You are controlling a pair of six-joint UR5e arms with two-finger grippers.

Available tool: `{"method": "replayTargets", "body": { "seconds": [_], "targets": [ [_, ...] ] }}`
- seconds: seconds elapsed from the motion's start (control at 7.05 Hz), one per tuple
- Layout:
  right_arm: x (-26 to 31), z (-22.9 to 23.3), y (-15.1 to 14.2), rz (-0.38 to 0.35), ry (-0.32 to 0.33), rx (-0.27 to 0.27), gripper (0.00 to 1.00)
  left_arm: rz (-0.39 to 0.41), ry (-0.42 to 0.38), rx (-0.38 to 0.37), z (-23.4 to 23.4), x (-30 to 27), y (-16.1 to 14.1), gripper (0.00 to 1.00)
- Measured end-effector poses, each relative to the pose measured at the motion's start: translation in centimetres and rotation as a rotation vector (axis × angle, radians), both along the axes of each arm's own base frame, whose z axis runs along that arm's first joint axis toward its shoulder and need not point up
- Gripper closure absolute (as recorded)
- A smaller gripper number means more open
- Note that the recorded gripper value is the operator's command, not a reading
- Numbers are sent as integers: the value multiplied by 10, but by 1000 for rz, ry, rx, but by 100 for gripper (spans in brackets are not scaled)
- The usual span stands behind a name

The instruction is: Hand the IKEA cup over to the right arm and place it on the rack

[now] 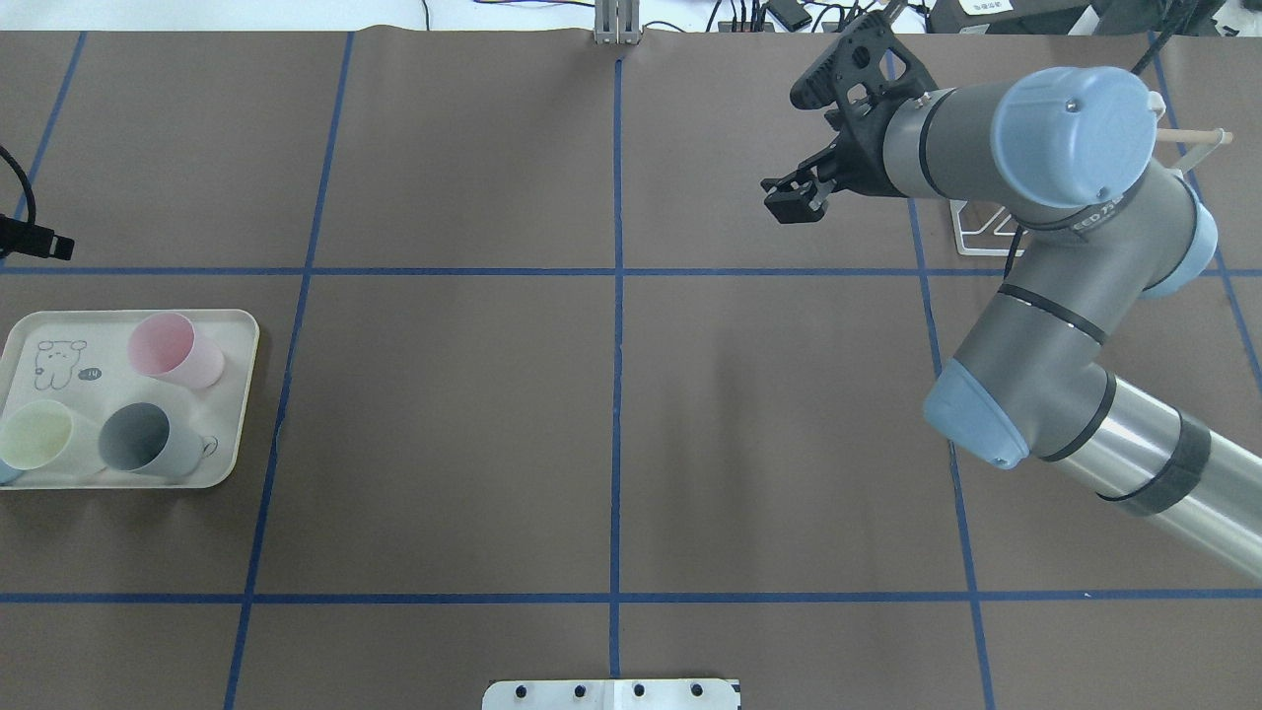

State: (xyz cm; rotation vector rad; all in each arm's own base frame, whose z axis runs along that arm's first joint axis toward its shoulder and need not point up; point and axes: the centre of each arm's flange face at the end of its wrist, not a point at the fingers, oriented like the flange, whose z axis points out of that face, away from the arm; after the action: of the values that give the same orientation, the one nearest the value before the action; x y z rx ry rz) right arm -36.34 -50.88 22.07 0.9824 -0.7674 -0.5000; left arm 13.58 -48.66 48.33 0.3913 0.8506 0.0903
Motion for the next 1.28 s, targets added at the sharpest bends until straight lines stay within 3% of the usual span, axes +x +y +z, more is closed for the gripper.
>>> {"method": "replayTargets", "body": {
  "seconds": [0.28,0.57,0.85,0.99,1.28],
  "targets": [
    [-23,-22,19,-56,-74,-51,1,-9,7,-29,18,27,9,0],
    [-35,-22,34,-197,-100,-99,1,2,-4,-46,30,39,16,0],
    [-38,-20,37,-235,-105,-110,1,-2,-19,-69,37,60,23,0],
    [-39,-20,38,-240,-105,-111,1,-4,-16,-80,38,72,26,6],
    [-40,-19,38,-243,-105,-112,1,2,-13,-91,37,88,33,47]
  ]
}}
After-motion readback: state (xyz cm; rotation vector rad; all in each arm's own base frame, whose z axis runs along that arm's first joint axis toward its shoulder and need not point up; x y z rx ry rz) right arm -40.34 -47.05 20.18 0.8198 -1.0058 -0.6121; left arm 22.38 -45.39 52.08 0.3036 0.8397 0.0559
